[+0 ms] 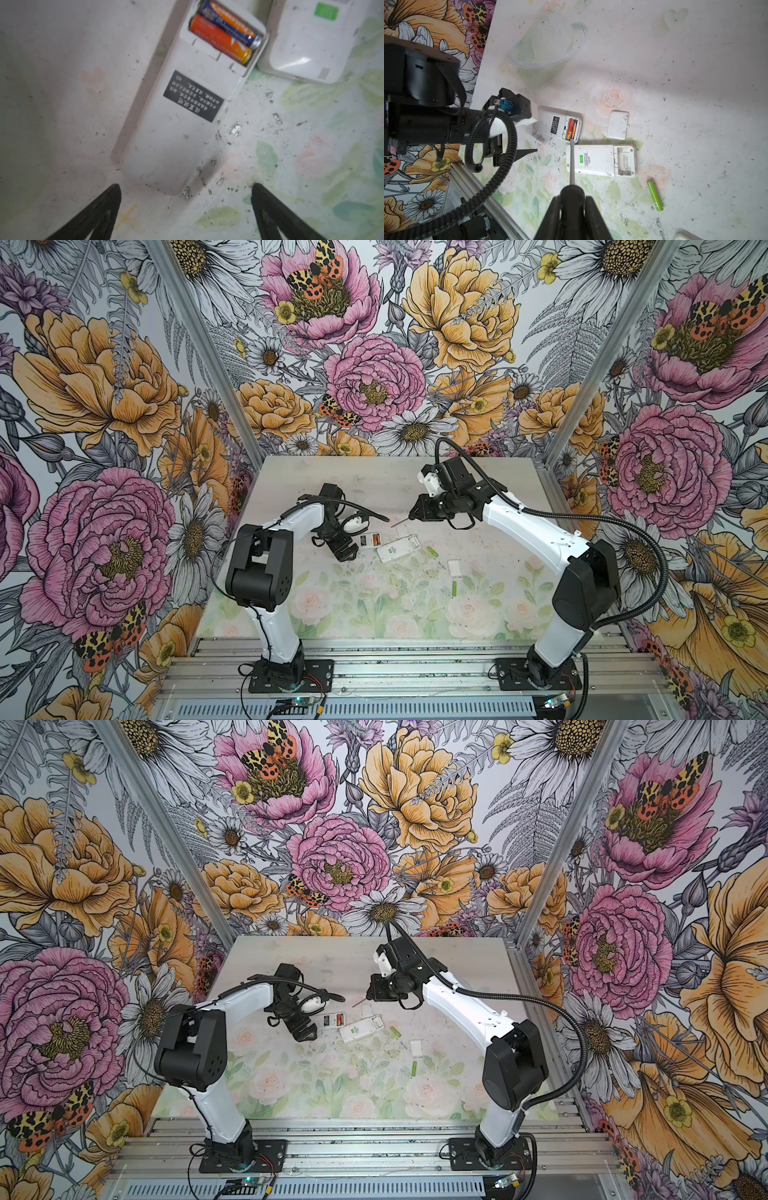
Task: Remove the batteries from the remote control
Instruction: 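Press the remote's end with the left gripper while the right aims the screwdriver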
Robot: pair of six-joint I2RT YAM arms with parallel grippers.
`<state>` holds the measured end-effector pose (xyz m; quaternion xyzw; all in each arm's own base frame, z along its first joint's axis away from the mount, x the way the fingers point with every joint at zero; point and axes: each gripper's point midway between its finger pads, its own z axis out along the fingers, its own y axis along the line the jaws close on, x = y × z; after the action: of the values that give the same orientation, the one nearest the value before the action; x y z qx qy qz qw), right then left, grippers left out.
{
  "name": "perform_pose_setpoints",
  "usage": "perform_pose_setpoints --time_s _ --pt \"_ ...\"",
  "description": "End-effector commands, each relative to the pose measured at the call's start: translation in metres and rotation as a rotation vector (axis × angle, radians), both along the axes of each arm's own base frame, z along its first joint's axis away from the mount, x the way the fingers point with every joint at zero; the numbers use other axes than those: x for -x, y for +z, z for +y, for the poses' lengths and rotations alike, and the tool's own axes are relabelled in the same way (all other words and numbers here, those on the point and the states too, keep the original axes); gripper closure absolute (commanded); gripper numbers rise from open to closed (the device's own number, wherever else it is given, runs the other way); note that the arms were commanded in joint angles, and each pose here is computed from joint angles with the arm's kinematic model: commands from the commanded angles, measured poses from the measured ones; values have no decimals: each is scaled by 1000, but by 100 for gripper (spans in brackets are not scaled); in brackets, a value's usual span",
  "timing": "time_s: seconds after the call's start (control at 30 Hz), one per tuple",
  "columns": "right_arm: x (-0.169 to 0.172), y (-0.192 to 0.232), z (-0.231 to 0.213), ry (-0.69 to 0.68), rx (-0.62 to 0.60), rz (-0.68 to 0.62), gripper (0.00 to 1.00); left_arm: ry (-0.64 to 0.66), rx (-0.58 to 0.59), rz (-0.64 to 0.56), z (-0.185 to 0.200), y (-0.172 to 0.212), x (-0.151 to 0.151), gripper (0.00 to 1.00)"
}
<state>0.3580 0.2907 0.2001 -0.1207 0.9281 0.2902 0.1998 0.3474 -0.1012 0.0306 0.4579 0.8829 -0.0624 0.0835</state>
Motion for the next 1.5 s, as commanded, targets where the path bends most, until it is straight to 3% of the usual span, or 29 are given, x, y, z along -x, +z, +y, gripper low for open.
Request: perform_pose_setpoints --time_s 0.0,0.1,0.37,0.5,0.83,1.03,1.47 --pt "-2 4 7 31 -28 -5 100 -23 -39 -9 3 -12 -10 1" --pt "0 -1 6 30 -28 12 100 -31 -45 22 2 -23 -7 2" --pt "0 -11 4 24 -17 38 100 -57 -21 38 -14 -31 2 41" --pt "-1 -24 1 0 0 81 100 -95 -17 28 -28 -30 13 46" --pt "2 -47 5 -19 61 165 100 -113 -125 -27 -42 -35 19 77" --pt "-1 -49 -1 -38 134 144 100 -115 -153 -64 -40 -33 17 84" --pt "-2 -45 2 -25 176 105 100 -104 -149 -65 -40 -32 17 89"
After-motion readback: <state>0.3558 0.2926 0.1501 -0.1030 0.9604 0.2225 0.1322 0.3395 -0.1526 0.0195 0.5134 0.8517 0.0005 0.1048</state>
